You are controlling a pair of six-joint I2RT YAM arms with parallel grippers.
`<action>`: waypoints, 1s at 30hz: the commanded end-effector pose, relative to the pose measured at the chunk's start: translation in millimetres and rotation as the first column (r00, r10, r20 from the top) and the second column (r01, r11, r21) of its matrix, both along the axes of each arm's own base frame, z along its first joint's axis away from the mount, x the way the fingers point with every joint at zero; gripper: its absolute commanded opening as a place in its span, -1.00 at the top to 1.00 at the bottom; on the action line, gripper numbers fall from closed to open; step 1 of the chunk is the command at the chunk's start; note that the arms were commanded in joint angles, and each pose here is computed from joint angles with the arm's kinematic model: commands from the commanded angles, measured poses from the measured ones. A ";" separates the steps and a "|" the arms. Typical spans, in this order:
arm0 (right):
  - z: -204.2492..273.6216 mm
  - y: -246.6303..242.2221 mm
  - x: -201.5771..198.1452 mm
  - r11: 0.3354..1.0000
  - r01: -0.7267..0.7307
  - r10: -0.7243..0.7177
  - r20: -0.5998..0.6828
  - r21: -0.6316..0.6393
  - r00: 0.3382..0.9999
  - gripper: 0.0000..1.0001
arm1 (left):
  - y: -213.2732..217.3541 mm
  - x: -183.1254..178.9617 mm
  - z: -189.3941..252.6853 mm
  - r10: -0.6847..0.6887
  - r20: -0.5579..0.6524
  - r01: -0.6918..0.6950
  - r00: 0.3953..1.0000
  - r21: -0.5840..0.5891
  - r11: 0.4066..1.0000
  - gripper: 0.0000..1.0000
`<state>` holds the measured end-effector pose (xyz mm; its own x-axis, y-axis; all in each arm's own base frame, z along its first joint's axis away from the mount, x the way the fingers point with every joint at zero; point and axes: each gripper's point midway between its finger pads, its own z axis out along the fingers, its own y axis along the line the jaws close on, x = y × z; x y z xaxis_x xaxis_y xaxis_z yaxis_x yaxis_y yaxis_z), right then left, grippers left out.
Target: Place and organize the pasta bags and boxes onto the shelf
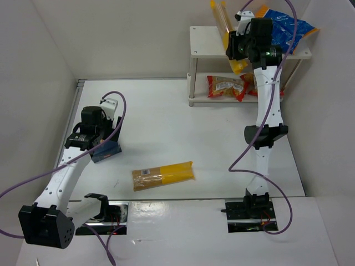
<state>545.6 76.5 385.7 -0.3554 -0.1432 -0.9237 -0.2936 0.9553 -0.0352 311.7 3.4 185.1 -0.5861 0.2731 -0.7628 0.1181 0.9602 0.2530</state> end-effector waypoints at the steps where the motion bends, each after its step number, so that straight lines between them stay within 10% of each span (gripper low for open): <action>1: 73.6 41.9 -48.2 0.992 -0.124 0.123 0.160 -0.005 0.979 1.00 | -1.7 1.2 5.8 -0.019 0.016 0.019 1.000 -0.005 1.000 -1.00; 17: 68.9 72.0 -156.0 0.985 -0.172 0.170 0.104 0.003 0.980 1.00 | -10.1 -3.1 22.1 -0.059 0.065 0.062 0.996 -0.036 0.997 -1.00; 30: -67.8 44.0 -214.7 0.993 -0.072 0.066 -0.063 -0.093 0.996 1.00 | -6.8 -5.2 28.0 -0.038 0.086 0.041 0.996 -0.033 0.999 -1.00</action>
<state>302.0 125.5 282.0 -0.5614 -0.3334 -0.7574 -0.4513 0.8905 -0.0575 304.1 -5.2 198.5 -0.5418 0.2779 -0.7932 0.1565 0.9606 0.2296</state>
